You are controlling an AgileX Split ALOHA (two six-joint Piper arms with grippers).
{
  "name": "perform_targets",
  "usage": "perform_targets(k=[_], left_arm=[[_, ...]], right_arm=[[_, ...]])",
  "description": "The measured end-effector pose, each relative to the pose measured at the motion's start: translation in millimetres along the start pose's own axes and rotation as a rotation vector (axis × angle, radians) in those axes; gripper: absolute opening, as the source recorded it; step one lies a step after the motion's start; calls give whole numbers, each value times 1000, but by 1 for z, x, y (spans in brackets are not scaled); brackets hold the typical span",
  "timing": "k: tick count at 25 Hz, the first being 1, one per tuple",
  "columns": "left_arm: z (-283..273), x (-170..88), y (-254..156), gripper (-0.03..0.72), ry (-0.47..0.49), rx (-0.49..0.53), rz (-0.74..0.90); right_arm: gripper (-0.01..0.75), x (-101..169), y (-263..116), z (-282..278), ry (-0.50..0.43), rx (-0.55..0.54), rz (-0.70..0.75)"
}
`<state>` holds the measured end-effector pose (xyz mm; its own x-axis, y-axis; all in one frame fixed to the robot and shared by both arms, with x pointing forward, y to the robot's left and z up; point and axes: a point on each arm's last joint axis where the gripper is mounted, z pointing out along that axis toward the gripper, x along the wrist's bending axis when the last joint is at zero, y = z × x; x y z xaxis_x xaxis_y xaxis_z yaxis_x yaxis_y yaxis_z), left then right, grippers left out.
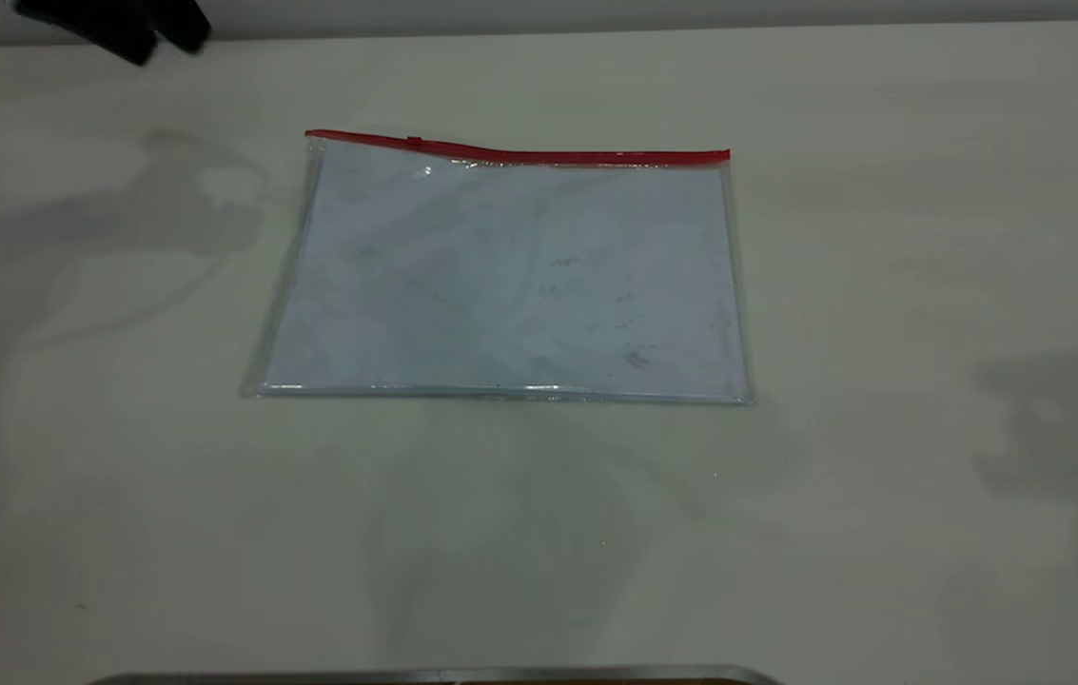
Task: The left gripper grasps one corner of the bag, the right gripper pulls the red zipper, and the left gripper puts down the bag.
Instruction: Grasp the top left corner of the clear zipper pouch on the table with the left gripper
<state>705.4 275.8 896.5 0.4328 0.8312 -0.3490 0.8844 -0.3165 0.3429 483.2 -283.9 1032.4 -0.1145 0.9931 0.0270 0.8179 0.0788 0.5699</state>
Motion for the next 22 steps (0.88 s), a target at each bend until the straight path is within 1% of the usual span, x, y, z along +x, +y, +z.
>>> perform_targets(k=[3,11,17,22], left_arm=[[22,5,-4,578,-33,2,56],[72,19,-13,578,-112,-73,15],[98,30,-23,578,-102,-83,-35],[111,32,-27,578,-130,-109,-51]], right_arm=[[557,0,0,0,0,0,0],[557,0,0,0,0,0,0],[557,0,0,0,0,0,-1],[557,0,0,0,0,-1,-1]])
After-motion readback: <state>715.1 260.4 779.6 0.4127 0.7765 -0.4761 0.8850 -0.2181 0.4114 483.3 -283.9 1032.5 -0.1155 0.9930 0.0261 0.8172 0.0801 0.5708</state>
